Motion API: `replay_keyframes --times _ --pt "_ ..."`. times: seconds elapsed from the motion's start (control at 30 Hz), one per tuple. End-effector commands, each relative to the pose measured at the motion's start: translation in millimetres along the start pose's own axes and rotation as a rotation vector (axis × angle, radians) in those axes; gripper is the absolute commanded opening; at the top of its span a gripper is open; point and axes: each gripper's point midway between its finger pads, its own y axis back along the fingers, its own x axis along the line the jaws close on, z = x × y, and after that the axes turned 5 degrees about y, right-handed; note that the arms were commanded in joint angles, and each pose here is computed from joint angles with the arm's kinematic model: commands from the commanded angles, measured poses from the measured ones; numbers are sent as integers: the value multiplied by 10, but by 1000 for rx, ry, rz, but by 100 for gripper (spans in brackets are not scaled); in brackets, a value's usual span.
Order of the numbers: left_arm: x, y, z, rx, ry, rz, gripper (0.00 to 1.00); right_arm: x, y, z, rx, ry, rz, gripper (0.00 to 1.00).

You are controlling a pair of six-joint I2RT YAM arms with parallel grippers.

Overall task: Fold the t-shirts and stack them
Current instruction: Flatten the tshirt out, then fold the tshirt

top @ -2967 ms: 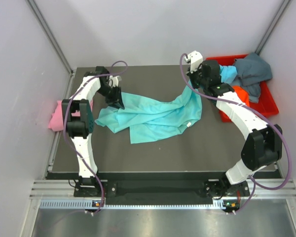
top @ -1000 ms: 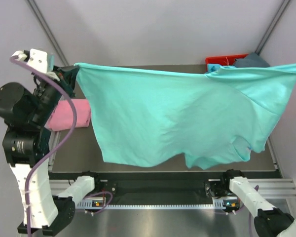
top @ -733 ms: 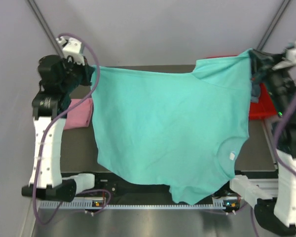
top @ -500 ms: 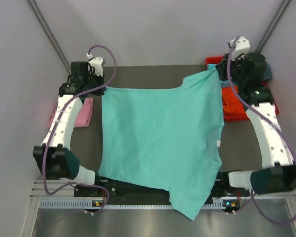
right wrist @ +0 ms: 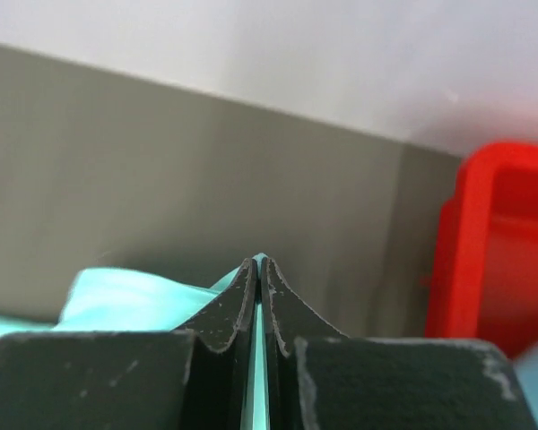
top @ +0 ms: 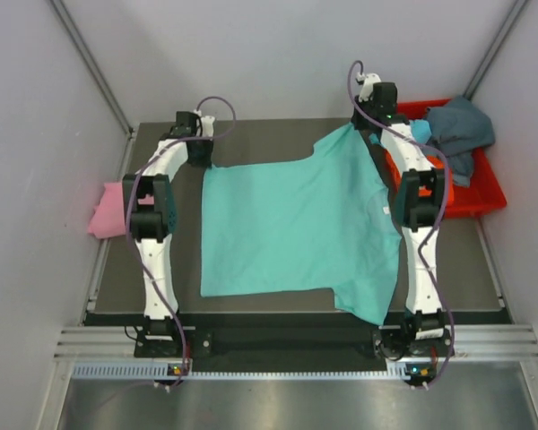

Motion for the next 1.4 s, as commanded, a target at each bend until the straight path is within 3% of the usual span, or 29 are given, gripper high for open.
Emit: replay_keyframes --times 0.0,0.23,0.37,0.57,0.63,1.0,1.37 --pt "222 -36 577 -156 4 53 0 -190 -149 413 -121 56 -83 0" --pt "435 -230 816 -243 36 113 0 -334 -404 219 -163 55 -167 0" --pt "500 -255 915 -276 33 143 0 -406 -414 345 -218 38 -206 0" --pt "506 -105 1111 -337 47 160 0 -379 -250 685 -292 23 -205 0" --pt "458 33 1199 -357 50 147 0 -326 -224 617 -264 24 -181 0" --pt "151 705 939 -305 43 64 0 -50 895 874 -267 38 -122 0" --pt "-140 1295 323 -228 67 -5 0 268 1576 403 -152 11 -53 0"
